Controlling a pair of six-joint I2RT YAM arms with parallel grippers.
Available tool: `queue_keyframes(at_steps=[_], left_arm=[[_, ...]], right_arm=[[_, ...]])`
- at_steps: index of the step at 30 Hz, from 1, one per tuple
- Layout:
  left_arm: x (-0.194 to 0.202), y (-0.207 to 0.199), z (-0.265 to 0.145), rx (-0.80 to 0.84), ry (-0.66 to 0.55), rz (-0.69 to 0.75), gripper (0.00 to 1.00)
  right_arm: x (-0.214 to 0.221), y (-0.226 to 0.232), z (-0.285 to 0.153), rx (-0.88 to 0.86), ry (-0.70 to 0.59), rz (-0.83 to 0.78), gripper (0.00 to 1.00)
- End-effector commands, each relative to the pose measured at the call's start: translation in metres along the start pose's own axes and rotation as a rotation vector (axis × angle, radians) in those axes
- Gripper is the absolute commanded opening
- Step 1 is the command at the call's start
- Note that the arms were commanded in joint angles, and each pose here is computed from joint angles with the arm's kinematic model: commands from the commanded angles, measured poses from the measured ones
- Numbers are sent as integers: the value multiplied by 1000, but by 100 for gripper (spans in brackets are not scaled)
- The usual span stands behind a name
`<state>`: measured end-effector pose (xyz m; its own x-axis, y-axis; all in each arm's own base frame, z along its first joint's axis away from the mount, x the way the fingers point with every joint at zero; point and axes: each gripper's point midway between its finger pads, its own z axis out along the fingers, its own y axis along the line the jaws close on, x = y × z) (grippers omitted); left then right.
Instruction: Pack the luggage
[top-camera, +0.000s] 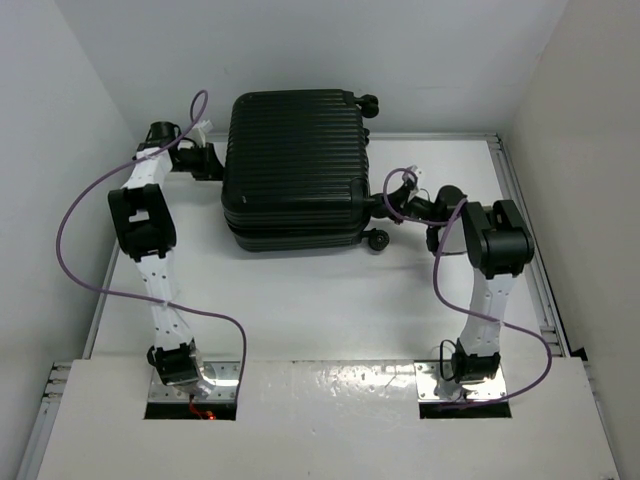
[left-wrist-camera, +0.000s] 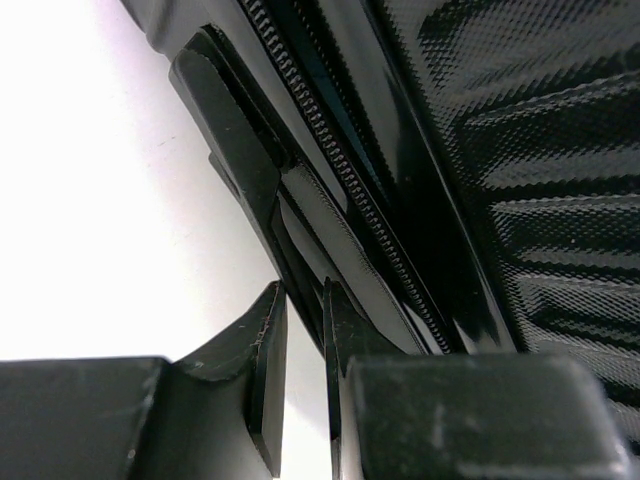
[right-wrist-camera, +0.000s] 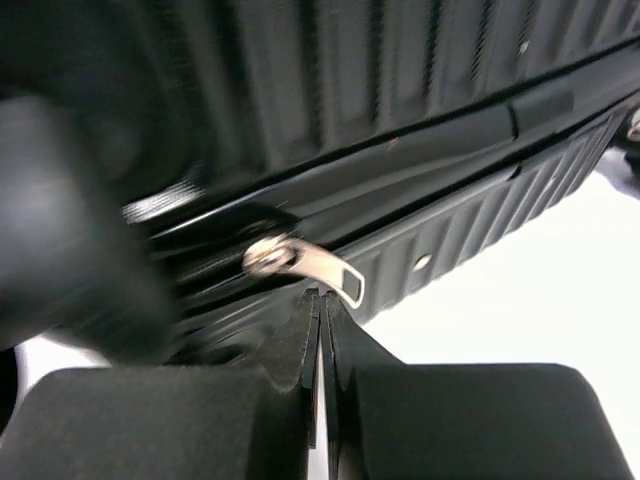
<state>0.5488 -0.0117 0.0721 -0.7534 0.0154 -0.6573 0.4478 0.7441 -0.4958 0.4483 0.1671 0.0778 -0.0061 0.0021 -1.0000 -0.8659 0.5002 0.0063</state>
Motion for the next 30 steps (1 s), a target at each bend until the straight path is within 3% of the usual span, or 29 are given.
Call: queue_keyframes(at_steps=[1,11,14,16,17,18,21,23,26,27,28,29,30], left_arm=[[95,42,23,-118,218,-131,0],[104,38,14,-88,204,-193,0],[107,31,7,-55,192,-171,0],[118,30,3,-53,205,-190,0],[117,28,0,-53,204,-179,0],[119,36,-4,-80,210,-170,0],[106,60,-21,-134,170,-152,0],[101,79,-25,-156,144,-176,0],[81,109,-41,-256,127,-100,0],[83,119,-41,-276,146,-56,0],[67,132,-47,-332,135,-8,0],[65,136,-49,-349,146,-9,0],[60,142,-50,-366,141,13,0]], right_arm=[[-75,7,-12,12,-183,-269,0],[-69,54,-27,-25,-153,-253,0],[-72,55,-30,-14,-156,-189,0],[-76,53,-29,-7,-165,-45,1],[-75,46,-32,29,-153,25,8],[-76,46,-33,31,-147,39,29],[-73,36,-36,54,-114,157,57],[-74,24,-41,79,-115,177,61],[-78,7,-39,74,-84,276,65],[-46,13,-43,24,28,536,65],[-89,-15,-27,-23,-2,573,62],[-54,-17,-25,-63,45,709,62],[-59,-27,-24,-64,8,708,60]])
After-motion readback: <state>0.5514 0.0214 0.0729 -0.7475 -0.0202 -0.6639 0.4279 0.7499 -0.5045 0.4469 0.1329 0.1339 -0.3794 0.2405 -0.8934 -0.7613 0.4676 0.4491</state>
